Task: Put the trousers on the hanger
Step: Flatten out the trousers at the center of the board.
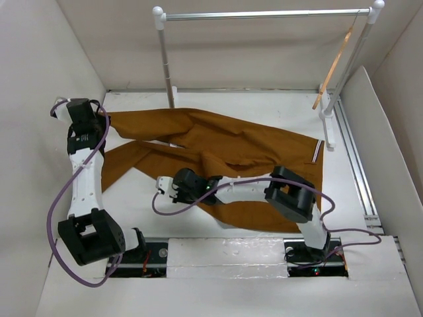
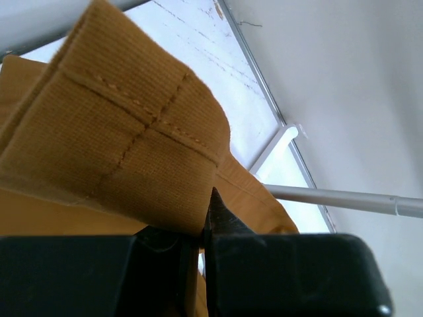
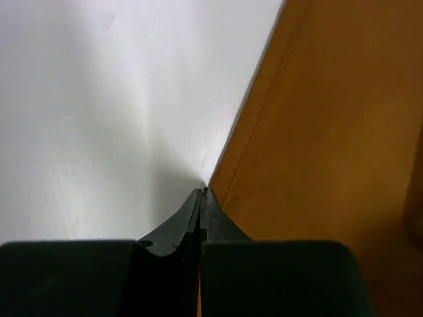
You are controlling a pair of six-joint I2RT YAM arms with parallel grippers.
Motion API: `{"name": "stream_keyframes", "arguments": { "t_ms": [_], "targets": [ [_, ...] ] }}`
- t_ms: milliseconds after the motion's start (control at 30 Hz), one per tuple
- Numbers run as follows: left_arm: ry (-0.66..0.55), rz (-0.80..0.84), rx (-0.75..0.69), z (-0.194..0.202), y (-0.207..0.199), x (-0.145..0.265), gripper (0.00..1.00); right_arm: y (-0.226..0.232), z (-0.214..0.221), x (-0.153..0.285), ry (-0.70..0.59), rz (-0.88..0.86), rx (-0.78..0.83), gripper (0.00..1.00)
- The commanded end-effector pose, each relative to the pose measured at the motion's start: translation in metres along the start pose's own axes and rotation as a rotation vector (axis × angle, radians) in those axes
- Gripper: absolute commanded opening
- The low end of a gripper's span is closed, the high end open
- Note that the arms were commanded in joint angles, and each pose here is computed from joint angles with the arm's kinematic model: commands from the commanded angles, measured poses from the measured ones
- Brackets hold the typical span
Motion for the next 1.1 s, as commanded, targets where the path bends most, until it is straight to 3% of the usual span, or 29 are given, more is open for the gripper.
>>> {"name": "stream_keyframes", "arguments": {
  "t_ms": [0,233,367,400,467,500,567,600,633,700,800,867,1000,1067],
  "targets": [
    [-0.073,0.074,-0.011,-0.021,-0.025,0.009,0.00,0.040,0.037,0.031,0.079,-0.110,0.027,0.00],
    [-0.094,-0.001,-0.079,-0.027,-0.026,-0.031,0.00,0.105,0.041,0.134,-0.056,-0.384,0.186,0.00],
    [-0.056,-0.138,-0.175,-0.019,-0.008,-0.073,0.00,0.101,0.040,0.161,-0.025,-0.385,0.224,0.00],
    [-0.039,-0.159,-0.196,-0.017,-0.006,-0.084,0.00,0.095,0.032,0.164,-0.029,-0.362,0.239,0.13],
    [0.041,-0.246,-0.247,-0.006,-0.004,-0.116,0.07,0.085,0.024,0.163,-0.023,-0.308,0.249,0.21],
    [0.054,-0.267,-0.270,-0.006,-0.004,-0.125,0.12,0.082,0.022,0.164,-0.009,-0.297,0.246,0.25],
    [0.066,-0.260,-0.302,-0.008,-0.019,-0.144,0.37,0.067,0.006,0.168,-0.025,-0.234,0.221,0.30],
    [0.080,-0.248,-0.323,-0.006,-0.026,-0.147,0.72,0.061,0.005,0.170,-0.024,-0.212,0.191,0.36],
    [0.081,-0.237,-0.332,-0.010,-0.042,-0.150,0.86,0.053,-0.002,0.175,-0.043,-0.173,0.163,0.38],
    [0.078,-0.225,-0.331,-0.013,-0.047,-0.147,0.90,0.046,-0.003,0.176,-0.043,-0.144,0.119,0.44],
    [0.096,-0.187,-0.310,0.000,-0.042,-0.135,0.88,0.022,-0.003,0.186,-0.047,-0.053,0.029,0.53],
    [0.094,-0.113,-0.298,0.004,-0.047,-0.103,0.86,0.002,0.001,0.195,-0.023,0.054,-0.032,0.56],
    [0.166,-0.043,-0.376,0.071,-0.024,-0.044,0.76,-0.035,0.022,0.226,-0.041,0.206,-0.267,0.64],
    [0.253,-0.001,-0.451,0.126,-0.011,-0.010,0.71,-0.060,0.049,0.239,-0.025,0.308,-0.453,0.65]
  ]
}}
Point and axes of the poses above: each gripper's point midway between its finger pads, its own x axis back along the fingers, its own y axis along the line the jaws close on, z = x × y, the point moved 5 cm from there along x, back along the fingers, and after that the axes turned 5 degrees about x, right-handed, at the moved point
